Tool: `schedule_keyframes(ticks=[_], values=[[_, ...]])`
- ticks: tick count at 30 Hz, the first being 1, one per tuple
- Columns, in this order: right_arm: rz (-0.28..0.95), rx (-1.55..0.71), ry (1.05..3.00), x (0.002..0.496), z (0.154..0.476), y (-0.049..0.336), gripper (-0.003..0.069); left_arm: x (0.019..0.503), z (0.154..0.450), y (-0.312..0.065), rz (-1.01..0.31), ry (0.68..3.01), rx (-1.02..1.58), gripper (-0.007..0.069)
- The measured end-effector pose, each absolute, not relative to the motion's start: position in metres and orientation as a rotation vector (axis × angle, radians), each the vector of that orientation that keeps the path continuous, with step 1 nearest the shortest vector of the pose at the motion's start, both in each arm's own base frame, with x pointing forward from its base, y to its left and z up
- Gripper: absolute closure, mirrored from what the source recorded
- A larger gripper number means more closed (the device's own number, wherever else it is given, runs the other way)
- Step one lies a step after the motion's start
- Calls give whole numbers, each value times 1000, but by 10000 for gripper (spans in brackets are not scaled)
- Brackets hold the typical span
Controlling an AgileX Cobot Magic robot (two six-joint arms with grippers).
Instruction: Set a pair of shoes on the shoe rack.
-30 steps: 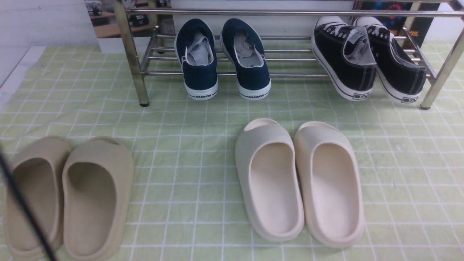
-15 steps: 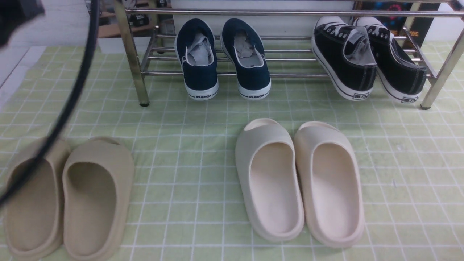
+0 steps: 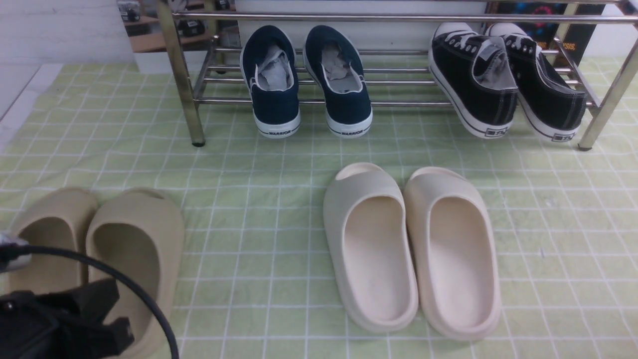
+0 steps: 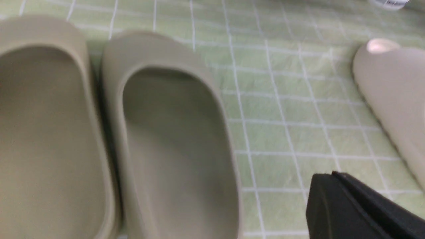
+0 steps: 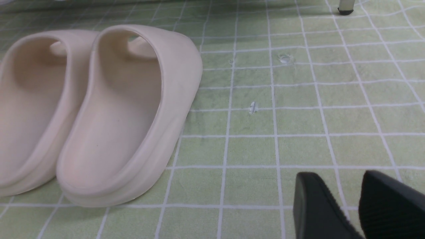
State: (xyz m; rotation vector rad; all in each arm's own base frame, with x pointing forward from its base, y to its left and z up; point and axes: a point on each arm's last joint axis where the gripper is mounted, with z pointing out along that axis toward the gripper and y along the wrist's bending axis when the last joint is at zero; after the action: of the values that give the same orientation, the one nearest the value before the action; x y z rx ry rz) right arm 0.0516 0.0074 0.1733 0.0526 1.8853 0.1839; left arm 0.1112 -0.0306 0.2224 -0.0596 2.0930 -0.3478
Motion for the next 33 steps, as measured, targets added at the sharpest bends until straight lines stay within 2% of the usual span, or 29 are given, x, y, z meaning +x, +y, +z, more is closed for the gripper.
schedule_keyframes(ticks=[22,33], values=[[184,52,1885,52,173,7,419,105,211,-28,-308,2190,-71,638],[184,52,1885,52,173,7,419,107,228,-30,-376,1995,-45,638]])
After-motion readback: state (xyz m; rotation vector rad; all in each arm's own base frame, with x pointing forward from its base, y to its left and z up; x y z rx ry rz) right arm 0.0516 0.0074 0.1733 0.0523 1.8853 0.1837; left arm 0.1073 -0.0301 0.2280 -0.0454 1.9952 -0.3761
